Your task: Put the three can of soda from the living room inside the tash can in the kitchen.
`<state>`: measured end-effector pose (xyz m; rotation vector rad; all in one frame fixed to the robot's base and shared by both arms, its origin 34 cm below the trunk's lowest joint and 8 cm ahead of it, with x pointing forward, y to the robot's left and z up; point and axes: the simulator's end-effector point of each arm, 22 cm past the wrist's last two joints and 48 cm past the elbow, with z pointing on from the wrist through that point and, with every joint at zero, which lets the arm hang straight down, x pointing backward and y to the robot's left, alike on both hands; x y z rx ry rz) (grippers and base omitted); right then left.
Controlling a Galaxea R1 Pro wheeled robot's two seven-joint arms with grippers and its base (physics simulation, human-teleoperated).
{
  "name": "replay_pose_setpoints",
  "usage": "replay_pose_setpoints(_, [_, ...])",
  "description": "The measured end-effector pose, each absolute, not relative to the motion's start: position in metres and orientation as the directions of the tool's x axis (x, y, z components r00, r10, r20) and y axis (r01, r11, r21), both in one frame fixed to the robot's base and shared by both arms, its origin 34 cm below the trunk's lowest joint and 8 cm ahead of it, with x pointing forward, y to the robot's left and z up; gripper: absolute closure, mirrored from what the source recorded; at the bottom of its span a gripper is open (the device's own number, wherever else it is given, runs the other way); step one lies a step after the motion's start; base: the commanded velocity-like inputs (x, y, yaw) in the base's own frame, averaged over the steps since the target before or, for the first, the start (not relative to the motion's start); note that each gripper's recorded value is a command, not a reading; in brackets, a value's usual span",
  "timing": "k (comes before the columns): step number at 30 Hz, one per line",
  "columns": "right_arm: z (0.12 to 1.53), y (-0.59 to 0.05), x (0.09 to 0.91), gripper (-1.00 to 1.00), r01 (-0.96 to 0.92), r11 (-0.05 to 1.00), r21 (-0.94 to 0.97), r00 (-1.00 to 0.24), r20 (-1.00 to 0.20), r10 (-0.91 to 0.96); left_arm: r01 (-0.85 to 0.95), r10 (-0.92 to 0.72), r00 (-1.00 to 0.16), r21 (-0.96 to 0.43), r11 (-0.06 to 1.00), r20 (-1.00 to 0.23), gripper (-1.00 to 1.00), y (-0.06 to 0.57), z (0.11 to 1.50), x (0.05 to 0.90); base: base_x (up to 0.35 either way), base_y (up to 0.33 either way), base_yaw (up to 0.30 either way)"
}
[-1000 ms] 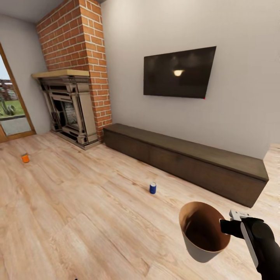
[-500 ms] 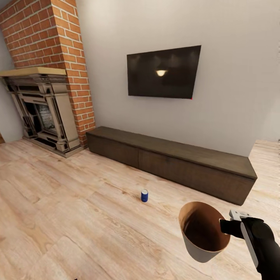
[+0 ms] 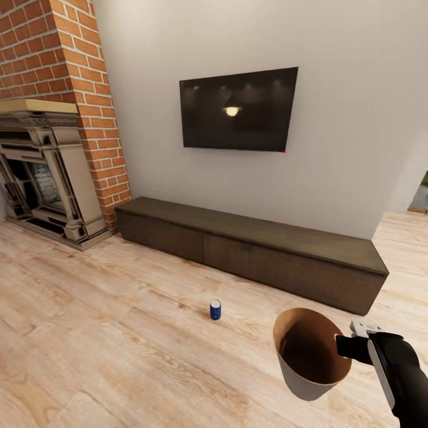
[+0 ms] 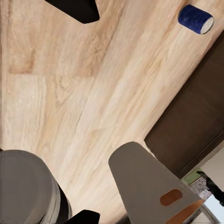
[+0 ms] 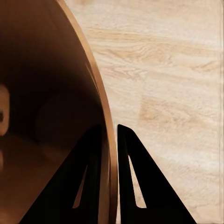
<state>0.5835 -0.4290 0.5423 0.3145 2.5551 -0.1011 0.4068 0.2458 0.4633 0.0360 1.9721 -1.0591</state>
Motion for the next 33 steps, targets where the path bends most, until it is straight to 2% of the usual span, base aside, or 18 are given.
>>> replay_pose_setpoints(13, [0.5423, -0.432, 0.5826, 1.0, 0.245, 0.969, -0.022, -0.819, -0.539, 0.195, 0.379, -0.354, -0.632, -0.673, 0.635, -0.69, -1.0, 0.2458, 0.4576, 0.4016, 0.027, 0.005, -0.237])
replay_pose_setpoints(23, [0.5422, -0.4303, 0.583, 1.0, 0.245, 0.969, -0.014, -0.818, -0.54, 0.199, 0.379, -0.354, -0.632, -0.673, 0.635, -0.689, -1.0, 0.2459, 0.4576, 0.4016, 0.243, 0.138, -0.025])
replay_pose_setpoints(33, [0.5418, -0.4297, 0.5829, 1.0, 0.244, 0.97, -0.016, -0.819, -0.539, 0.198, 0.378, -0.355, -0.632, -0.673, 0.636, -0.689, -1.0, 0.2462, 0.4575, 0.4016, 0.107, 0.063, -0.027])
